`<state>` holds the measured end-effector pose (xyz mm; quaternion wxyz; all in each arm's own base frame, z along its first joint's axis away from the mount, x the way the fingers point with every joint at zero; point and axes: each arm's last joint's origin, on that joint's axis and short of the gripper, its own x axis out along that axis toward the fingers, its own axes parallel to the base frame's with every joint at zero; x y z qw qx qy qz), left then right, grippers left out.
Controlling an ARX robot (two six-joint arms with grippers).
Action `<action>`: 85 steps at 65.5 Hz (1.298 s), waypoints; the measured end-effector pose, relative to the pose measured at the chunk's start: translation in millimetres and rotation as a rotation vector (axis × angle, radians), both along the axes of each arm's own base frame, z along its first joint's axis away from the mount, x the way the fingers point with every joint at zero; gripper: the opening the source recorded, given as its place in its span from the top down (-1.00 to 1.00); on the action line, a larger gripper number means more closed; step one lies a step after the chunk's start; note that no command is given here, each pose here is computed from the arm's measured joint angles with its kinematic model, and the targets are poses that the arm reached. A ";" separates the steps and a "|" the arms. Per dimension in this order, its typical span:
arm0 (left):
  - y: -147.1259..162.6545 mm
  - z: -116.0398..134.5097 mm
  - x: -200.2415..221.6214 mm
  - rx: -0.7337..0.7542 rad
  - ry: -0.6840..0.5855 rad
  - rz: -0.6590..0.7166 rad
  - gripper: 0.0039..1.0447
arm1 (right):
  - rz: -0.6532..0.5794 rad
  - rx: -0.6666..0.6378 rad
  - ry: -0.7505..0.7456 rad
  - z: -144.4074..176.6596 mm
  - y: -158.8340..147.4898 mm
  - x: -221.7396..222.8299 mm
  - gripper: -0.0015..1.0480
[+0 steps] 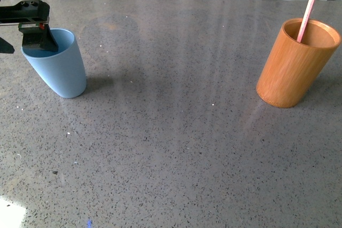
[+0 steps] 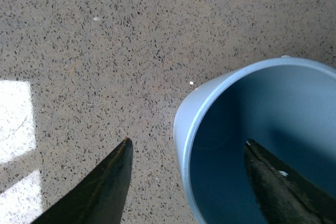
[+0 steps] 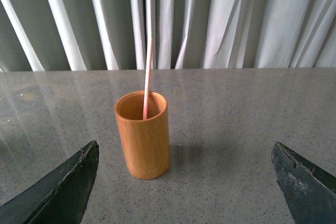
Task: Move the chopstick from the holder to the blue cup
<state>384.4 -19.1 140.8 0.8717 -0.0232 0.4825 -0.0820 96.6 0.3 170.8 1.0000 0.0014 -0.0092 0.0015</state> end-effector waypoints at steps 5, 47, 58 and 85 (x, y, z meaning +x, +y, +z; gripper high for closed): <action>-0.6 -1.3 -0.9 0.008 0.013 0.002 0.34 | 0.000 0.000 0.000 0.0 0.0 0.0 -0.83; -14.2 13.5 -1.3 0.021 0.140 -0.020 0.97 | 0.000 0.000 0.000 -0.1 0.0 0.0 -0.83; -39.0 29.0 -0.5 -0.043 0.185 -0.039 0.97 | 0.000 0.000 0.000 0.0 0.0 0.0 -0.83; -104.9 34.3 7.6 -0.037 0.233 -0.068 0.97 | 0.000 0.000 0.000 0.0 0.0 0.0 -0.83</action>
